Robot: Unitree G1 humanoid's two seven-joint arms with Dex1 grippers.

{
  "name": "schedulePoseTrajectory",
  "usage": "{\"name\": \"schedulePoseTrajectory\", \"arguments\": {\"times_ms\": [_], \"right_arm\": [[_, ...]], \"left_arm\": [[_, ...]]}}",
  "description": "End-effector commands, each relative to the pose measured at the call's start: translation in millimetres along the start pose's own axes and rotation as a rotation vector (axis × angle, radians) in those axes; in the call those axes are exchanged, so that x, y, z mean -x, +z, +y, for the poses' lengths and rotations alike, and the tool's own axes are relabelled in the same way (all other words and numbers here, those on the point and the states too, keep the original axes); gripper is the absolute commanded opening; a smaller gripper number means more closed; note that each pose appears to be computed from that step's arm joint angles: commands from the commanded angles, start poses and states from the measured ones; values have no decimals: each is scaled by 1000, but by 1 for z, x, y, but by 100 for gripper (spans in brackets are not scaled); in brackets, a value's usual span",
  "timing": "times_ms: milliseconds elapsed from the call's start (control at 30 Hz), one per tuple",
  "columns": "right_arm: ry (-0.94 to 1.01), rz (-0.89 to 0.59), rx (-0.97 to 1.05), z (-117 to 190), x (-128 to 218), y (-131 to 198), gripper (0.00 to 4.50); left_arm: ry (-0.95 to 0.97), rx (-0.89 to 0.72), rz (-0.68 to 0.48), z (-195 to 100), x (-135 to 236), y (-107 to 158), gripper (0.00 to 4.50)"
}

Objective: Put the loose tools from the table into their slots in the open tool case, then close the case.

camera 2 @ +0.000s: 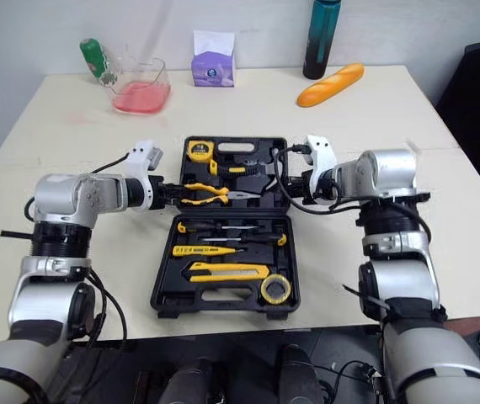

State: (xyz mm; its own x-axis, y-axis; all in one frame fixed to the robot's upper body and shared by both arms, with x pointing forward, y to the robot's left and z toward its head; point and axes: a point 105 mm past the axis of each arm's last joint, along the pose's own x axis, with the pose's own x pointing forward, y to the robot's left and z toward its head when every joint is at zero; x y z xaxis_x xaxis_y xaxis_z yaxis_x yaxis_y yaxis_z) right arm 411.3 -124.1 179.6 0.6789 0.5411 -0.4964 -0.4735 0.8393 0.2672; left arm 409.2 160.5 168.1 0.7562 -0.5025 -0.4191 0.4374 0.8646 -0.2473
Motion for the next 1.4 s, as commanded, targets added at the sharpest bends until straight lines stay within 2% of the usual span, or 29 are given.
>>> {"name": "schedulePoseTrajectory", "arguments": {"times_ms": [33, 133, 200, 267, 333, 367, 467, 533, 667, 733, 900, 1000, 1200, 1233, 1333, 1400], "right_arm": [[50, -255, 173, 12, 14, 36, 0], [6, -334, 245, 3, 17, 37, 0], [-48, -432, 318, -7, 21, 41, 0], [-64, -478, 349, -10, 22, 42, 0], [-122, -505, 464, -21, 23, 35, 0], [-173, -528, 569, -29, 25, 31, 0], [-262, -568, 790, -41, 30, 18, 0], [-281, -592, 882, -44, 32, 12, 0], [-290, -622, 1077, -46, 36, -7, 0], [-280, -606, 1202, -44, 35, -19, 0], [-272, -616, 1406, -39, 36, -39, 0], [-245, -585, 1466, -39, 32, -56, 0], [-177, -539, 1472, -39, 27, -78, 0], [-166, -530, 1463, -40, 27, -80, 0], [-147, -544, 1417, -41, 34, -77, 117], [-101, -514, 1404, -43, 42, -81, 226]], "left_arm": [[11, -97, -301, -1, 23, 51, 19], [15, -124, -370, 3, 28, 53, 15], [28, -202, -494, 8, 37, 58, 6], [35, -245, -548, 10, 40, 60, 2], [67, -347, -568, 15, 42, 54, 2], [103, -385, -632, 18, 48, 57, 2], [178, -543, -702, 21, 56, 53, 0], [169, -583, -722, 19, 57, 48, 0], [178, -627, -715, 20, 59, 30, 0], [176, -755, -699, 15, 61, 18, 0], [200, -798, -629, 26, 63, -11, 0], [169, -851, -563, 27, 60, -31, 0], [121, -843, -521, 27, 61, -47, 0], [118, -835, -529, 26, 62, -47, 97], [95, -794, -540, 25, 69, -48, 222], [104, -773, -517, 33, 84, -53, 323]]}}
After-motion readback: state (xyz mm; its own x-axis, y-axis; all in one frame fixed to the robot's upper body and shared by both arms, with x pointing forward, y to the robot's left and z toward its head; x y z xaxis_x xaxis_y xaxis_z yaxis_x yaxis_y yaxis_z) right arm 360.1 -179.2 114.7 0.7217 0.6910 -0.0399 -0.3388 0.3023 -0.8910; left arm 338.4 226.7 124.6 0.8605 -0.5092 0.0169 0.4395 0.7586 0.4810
